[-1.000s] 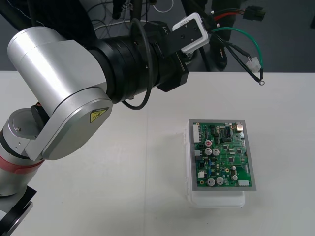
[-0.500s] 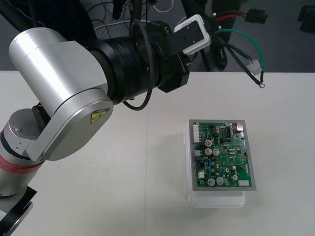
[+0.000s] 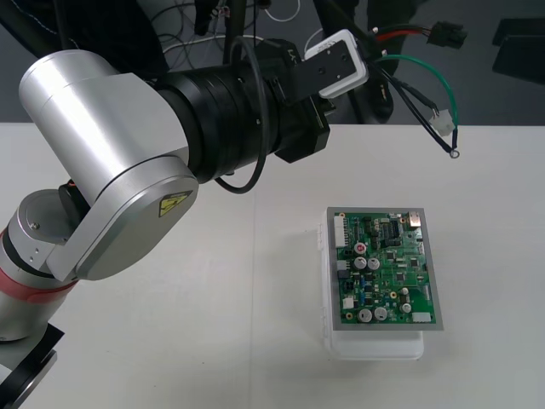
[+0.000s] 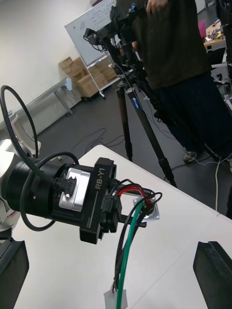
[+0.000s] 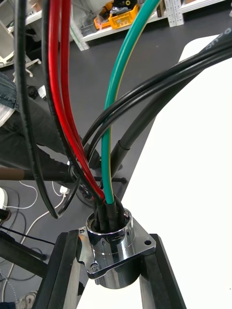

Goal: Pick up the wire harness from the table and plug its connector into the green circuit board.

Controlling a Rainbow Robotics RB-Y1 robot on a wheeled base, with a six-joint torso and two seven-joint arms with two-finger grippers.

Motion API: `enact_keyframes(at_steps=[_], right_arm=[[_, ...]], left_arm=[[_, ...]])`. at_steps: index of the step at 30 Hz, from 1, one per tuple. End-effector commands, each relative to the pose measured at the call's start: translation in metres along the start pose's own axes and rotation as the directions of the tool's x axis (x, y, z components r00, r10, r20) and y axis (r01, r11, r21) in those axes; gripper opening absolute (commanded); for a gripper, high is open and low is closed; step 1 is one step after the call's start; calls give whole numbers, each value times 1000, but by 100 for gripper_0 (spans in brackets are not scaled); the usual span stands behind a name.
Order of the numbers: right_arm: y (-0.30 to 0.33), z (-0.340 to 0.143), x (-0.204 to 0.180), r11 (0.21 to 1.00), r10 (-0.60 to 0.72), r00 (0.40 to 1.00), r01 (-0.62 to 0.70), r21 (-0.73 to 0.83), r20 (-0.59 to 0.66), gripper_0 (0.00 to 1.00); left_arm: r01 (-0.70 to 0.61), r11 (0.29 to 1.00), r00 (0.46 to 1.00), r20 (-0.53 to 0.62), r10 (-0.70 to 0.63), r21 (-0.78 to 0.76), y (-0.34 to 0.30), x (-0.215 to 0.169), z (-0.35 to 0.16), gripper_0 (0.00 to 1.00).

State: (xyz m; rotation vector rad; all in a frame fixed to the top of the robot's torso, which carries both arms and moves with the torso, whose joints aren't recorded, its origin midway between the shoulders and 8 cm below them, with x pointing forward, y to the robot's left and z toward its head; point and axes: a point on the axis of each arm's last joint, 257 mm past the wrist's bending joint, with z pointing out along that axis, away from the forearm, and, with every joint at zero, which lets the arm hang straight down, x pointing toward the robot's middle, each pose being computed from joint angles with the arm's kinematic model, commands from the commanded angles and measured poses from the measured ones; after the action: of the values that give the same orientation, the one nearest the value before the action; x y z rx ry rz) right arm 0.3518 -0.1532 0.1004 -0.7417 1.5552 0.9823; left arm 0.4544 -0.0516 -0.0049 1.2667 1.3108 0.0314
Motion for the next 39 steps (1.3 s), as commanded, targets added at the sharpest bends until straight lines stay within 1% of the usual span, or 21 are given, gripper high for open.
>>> enact_keyframes(at_steps=[1,6,12,16,21,26,31,39], right_arm=[[15,11,-1,999,19,999,-18,-38,31,100],[13,15,6,999,-29,999,30,-16,31,100],[17,19,11,1000,-21,1000,21,-22,19,100],[22,22,5,998,-50,998,51,-26,34,100],[24,26,3,998,-52,998,54,-38,35,100],[19,26,3,998,-65,997,66,-24,33,100],[15,26,3,997,-79,996,80,-11,31,98],[14,26,5,997,-75,997,75,-9,28,98]], left_arm=[[-95,995,988,118,99,-40,5,-48,-3,0],[-94,995,988,119,98,-39,5,-48,-3,0],[-94,995,988,116,98,-39,5,-47,-3,0],[-94,995,988,118,98,-39,4,-46,-3,0],[-96,994,987,126,101,-42,4,-47,-3,0],[-98,994,986,130,103,-45,5,-48,-2,0],[-103,994,985,131,108,-46,5,-48,-3,0],[-108,993,985,129,113,-45,4,-47,-2,0]])
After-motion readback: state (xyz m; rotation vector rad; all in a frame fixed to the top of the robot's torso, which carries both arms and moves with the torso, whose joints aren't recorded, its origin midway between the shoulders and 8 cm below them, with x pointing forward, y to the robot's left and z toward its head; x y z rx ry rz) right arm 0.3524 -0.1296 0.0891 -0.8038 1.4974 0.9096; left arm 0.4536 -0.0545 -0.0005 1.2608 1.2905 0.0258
